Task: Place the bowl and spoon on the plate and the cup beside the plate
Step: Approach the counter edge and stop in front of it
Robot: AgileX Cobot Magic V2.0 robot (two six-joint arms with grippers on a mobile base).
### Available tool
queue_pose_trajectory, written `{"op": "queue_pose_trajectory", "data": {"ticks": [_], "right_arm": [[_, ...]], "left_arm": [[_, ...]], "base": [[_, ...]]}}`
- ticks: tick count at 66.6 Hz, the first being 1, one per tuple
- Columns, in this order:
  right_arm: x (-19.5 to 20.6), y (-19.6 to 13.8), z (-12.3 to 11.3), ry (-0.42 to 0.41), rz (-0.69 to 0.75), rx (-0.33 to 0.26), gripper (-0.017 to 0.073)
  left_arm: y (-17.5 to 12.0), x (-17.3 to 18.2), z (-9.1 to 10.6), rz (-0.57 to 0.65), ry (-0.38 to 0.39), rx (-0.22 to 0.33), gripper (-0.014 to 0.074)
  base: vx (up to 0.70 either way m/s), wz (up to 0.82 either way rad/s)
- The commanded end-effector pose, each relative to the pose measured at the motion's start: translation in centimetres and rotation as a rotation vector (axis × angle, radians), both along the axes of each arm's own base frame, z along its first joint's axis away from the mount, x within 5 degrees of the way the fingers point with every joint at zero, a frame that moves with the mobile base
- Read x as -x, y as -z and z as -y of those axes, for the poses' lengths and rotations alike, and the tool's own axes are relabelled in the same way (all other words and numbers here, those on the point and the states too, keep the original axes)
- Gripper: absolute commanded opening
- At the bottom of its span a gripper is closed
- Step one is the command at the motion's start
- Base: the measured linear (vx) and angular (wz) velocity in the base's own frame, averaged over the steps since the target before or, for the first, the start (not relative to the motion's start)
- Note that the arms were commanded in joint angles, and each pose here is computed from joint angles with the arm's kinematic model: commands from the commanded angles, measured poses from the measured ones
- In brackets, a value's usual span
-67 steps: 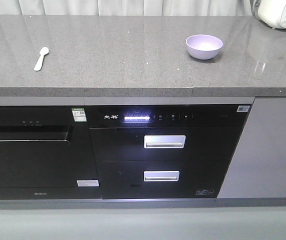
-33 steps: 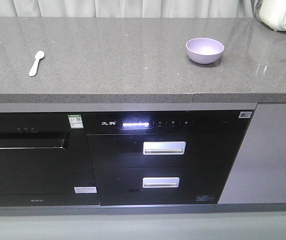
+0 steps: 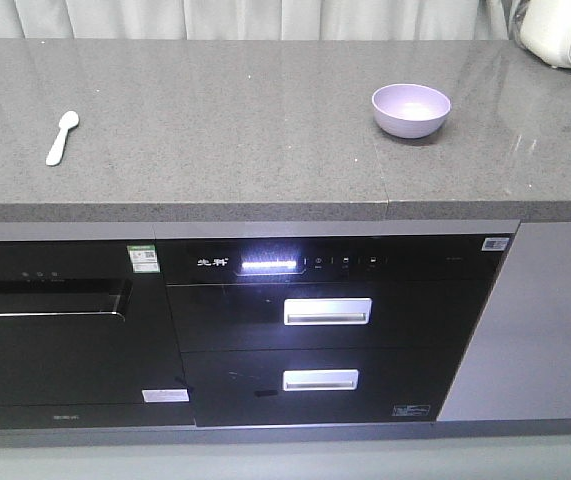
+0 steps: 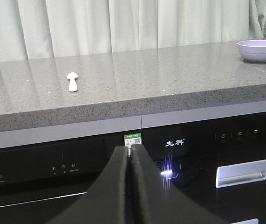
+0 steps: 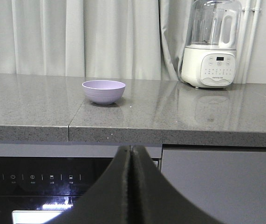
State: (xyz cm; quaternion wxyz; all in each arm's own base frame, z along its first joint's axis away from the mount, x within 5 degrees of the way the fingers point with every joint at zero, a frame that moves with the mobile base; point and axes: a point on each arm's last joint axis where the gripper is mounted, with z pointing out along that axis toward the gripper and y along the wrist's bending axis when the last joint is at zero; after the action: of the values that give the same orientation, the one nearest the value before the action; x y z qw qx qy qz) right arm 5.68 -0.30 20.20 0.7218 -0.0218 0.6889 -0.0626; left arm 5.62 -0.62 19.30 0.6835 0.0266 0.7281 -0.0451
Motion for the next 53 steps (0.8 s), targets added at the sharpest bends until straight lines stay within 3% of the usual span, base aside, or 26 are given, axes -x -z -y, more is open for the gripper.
{"op": "queue_pose_trajectory", "data": {"ticks": [1, 53], "right_arm": [[0.09, -0.25, 0.11, 0.015, 0.067, 0.011, -0.0005], [0.09, -0.25, 0.11, 0.015, 0.067, 0.011, -0.0005]], "left_arm": [[0.24, -0.01, -0.05, 0.061, -0.006, 0.023, -0.0006], [0.24, -0.01, -0.05, 0.061, -0.006, 0.023, -0.0006]], "base": [[0.09, -0.01], [0.10, -0.01]]}}
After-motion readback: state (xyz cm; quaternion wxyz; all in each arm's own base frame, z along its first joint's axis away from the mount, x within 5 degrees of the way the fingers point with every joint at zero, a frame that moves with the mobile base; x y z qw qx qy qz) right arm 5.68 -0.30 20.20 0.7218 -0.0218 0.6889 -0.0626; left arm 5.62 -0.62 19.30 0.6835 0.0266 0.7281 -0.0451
